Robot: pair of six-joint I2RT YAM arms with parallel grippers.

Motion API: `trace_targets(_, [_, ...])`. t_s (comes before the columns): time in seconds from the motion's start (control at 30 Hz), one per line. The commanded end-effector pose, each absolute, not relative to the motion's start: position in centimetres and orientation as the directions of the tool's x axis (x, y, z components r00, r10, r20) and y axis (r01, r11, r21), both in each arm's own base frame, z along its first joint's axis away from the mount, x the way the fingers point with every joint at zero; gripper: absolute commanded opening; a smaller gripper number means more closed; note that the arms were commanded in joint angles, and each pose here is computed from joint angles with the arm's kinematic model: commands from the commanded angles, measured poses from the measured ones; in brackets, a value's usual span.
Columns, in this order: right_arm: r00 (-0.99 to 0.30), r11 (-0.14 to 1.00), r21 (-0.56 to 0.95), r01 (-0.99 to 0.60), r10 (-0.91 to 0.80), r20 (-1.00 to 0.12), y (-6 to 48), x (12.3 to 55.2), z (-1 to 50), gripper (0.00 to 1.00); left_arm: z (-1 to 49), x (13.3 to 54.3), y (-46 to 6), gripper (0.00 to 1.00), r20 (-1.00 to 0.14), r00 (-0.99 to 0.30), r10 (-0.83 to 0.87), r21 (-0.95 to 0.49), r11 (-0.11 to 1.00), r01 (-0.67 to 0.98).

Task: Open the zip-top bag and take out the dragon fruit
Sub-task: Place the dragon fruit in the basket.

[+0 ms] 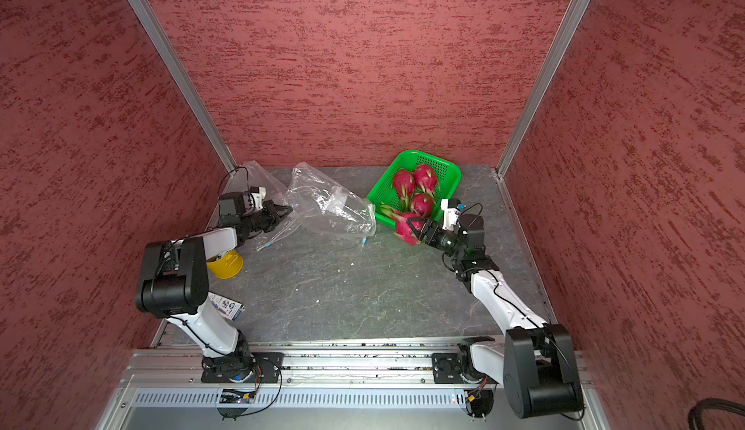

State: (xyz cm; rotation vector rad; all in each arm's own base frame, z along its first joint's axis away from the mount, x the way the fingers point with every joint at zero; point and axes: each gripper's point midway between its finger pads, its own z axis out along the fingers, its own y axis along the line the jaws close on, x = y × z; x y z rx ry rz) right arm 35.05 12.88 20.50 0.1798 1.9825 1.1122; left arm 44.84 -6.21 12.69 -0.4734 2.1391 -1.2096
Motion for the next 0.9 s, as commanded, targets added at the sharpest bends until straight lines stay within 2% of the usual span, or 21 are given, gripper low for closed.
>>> trace_targets(0.0, [-0.529, 0.625, 0.725, -0.289, 0.527, -0.665, 11.7, 37.3, 23.7, 0.70, 13.8, 44.1, -8.0, 0.00, -0.365, -0.751, -0.550, -0.863, 0.503, 0.051])
trace_targets(0.13, [-0.458, 0.597, 0.736, -0.318, 0.584, -0.671, 11.8, 39.5, 25.3, 0.70, 13.5, 43.1, -9.3, 0.00, -0.357, -0.764, -0.538, -0.868, 0.493, 0.058])
trace_targets(0.33, [-0.427, 0.632, 0.708, -0.317, 0.571, -0.701, 13.6, 43.2, 24.8, 0.69, 12.4, 41.6, -9.8, 0.00, -0.328, -0.779, -0.535, -0.882, 0.469, 0.050])
trace_targets(0.6, [-0.443, 0.703, 0.656, -0.274, 0.512, -0.735, 15.8, 48.0, 21.0, 0.70, 12.0, 40.8, -10.1, 0.00, -0.316, -0.793, -0.521, -0.887, 0.458, 0.052])
trace_targets(0.87, [-0.430, 0.773, 0.595, -0.223, 0.470, -0.771, 16.0, 50.0, 17.7, 0.71, 12.8, 41.0, -9.9, 0.00, -0.329, -0.783, -0.527, -0.886, 0.460, 0.062])
